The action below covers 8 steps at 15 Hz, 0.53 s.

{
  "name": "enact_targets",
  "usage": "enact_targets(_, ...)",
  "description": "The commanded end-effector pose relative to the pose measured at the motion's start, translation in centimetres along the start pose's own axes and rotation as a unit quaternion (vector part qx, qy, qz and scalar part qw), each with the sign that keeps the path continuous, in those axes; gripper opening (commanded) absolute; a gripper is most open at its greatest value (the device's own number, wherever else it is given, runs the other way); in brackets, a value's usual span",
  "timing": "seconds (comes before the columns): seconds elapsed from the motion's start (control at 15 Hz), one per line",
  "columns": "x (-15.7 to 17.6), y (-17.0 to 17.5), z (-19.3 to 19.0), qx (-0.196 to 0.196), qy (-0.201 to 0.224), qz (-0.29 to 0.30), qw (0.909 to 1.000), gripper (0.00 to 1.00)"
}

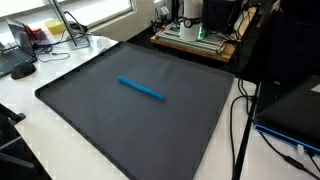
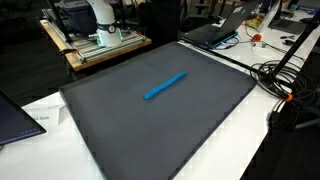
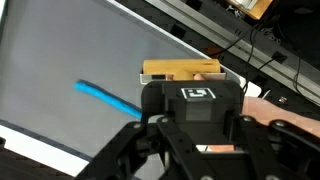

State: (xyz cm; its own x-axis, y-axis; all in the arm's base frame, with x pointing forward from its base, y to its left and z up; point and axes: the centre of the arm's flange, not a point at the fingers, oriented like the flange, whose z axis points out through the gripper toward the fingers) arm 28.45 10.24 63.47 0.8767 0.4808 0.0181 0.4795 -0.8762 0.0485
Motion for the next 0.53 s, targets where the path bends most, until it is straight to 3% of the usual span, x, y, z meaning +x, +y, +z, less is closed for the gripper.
enact_targets(0.0, 0.3, 0.8, -0.4, 0.000, -0.001, 0.001, 1.0000, 0.22)
enact_targets(0.2, 0.7, 2.1, -0.4, 0.010, 0.006, 0.018, 0.9998, 0.22)
enact_targets(0.47, 2.7, 6.5, -0.6, 0.015, 0.012, 0.066, 0.9976, 0.22)
